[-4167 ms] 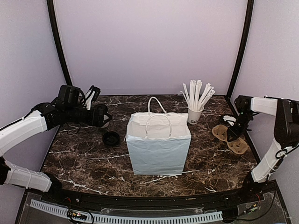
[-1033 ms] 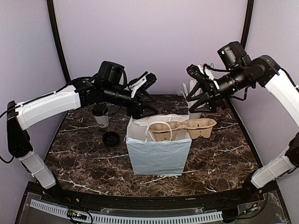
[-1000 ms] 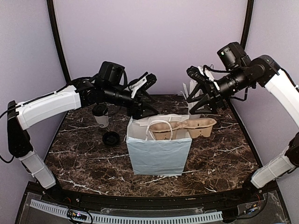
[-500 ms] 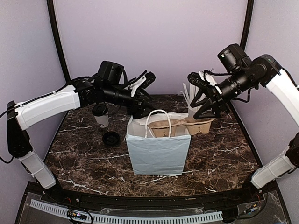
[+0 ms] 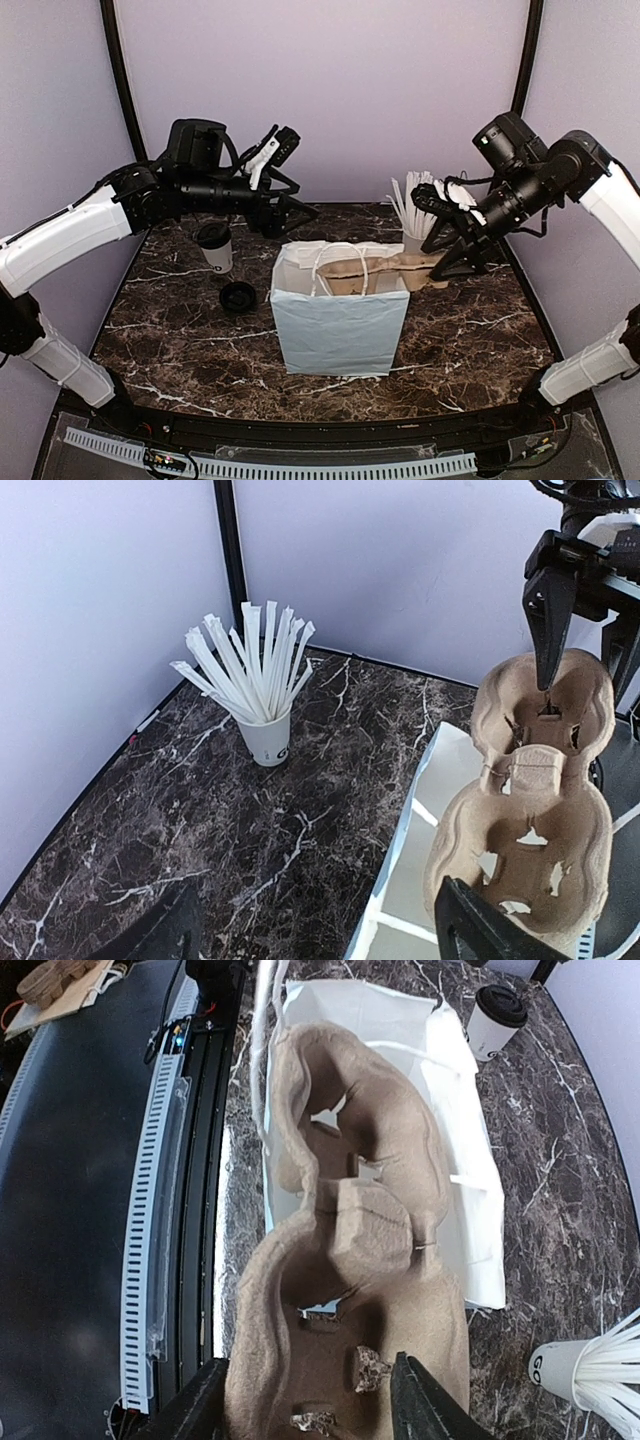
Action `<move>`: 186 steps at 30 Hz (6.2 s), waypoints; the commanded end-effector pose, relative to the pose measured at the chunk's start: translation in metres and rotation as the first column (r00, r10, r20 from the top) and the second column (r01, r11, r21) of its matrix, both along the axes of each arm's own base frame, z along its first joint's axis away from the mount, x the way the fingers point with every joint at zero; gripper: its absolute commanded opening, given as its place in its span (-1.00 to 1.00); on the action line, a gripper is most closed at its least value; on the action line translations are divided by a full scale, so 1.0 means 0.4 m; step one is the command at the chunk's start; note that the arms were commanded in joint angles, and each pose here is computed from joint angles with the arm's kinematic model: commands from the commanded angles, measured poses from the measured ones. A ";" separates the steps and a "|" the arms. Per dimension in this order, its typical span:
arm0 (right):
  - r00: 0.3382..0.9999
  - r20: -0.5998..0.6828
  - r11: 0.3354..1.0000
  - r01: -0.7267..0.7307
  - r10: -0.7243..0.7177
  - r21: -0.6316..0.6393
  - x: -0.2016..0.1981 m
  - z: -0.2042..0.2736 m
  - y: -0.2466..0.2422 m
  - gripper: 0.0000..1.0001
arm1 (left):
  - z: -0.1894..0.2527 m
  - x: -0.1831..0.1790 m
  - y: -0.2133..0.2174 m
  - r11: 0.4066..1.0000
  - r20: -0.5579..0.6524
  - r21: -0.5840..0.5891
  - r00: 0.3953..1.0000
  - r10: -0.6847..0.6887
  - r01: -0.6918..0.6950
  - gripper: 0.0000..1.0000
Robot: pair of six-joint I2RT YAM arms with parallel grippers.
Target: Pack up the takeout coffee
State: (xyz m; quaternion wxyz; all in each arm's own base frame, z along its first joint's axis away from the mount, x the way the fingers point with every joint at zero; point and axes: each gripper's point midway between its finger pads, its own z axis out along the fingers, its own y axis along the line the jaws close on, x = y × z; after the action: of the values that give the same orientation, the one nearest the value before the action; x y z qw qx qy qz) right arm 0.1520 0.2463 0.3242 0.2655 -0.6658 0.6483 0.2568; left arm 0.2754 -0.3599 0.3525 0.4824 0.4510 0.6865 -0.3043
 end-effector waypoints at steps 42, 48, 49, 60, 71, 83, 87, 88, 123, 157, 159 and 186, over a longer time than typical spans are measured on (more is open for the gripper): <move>0.864 0.327 0.808 0.484 -0.382 -0.336 0.168 -0.417 -0.370 -1.00 | -0.050 -0.042 0.122 0.991 0.021 -0.003 0.990 0.137 -0.137 0.71; 0.913 0.308 0.819 0.384 -0.268 -0.426 0.104 -0.578 -0.400 -1.00 | -0.065 -0.039 0.122 0.990 0.024 0.007 0.990 0.137 -0.137 0.72; 0.913 0.314 0.813 0.383 -0.261 -0.438 0.099 -0.589 -0.408 -0.92 | -0.067 -0.038 0.122 0.990 0.025 0.010 0.990 0.138 -0.139 0.72; 0.909 0.194 0.850 0.413 -0.368 -0.326 0.111 -0.507 -0.345 0.02 | -0.116 -0.036 0.130 0.990 0.011 0.024 0.990 0.141 -0.141 0.73; 0.803 -0.052 0.752 0.531 -0.594 -0.392 0.214 -0.576 -0.277 -0.36 | -0.146 -0.047 0.148 0.988 -0.007 0.028 0.989 0.149 -0.149 0.74; 0.742 0.013 0.649 0.594 -0.670 -0.476 0.261 -0.628 -0.305 -0.37 | -0.176 -0.049 0.163 0.986 -0.012 0.033 0.986 0.163 -0.163 0.75; 0.730 0.015 0.635 0.605 -0.684 -0.480 0.275 -0.630 -0.301 -0.34 | -0.180 -0.048 0.164 0.986 -0.012 0.037 0.987 0.163 -0.163 0.75; 0.727 0.010 0.637 0.607 -0.686 -0.475 0.277 -0.627 -0.297 -0.29 | -0.181 -0.048 0.165 0.986 -0.012 0.037 0.986 0.164 -0.163 0.75; 0.737 0.044 0.565 0.554 -0.675 -0.612 0.235 -0.696 -0.324 -0.25 | -0.182 -0.053 0.181 0.983 0.002 0.042 0.984 0.178 -0.178 0.75; 0.936 0.258 0.934 0.152 -0.241 0.322 0.244 0.220 0.009 -0.44 | -0.052 -0.065 0.025 0.997 -0.124 0.003 0.990 -0.074 0.075 0.72; 0.954 0.239 0.934 0.091 -0.182 0.345 0.215 0.250 0.046 -0.44 | -0.032 -0.072 0.008 0.995 -0.105 0.022 0.990 -0.096 0.099 0.72; 0.974 0.224 0.953 -0.091 0.025 0.291 0.098 0.260 0.092 -0.42 | -0.035 -0.074 -0.159 0.916 0.104 0.341 0.960 -0.262 0.213 -1.00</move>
State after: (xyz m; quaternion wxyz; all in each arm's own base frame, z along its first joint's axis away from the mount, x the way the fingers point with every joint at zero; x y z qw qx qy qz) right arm 0.2070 0.2835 0.4298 0.4344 -0.6492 0.5642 0.2672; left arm 0.2531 -0.4228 0.3276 0.4125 0.6318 0.6280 -0.1907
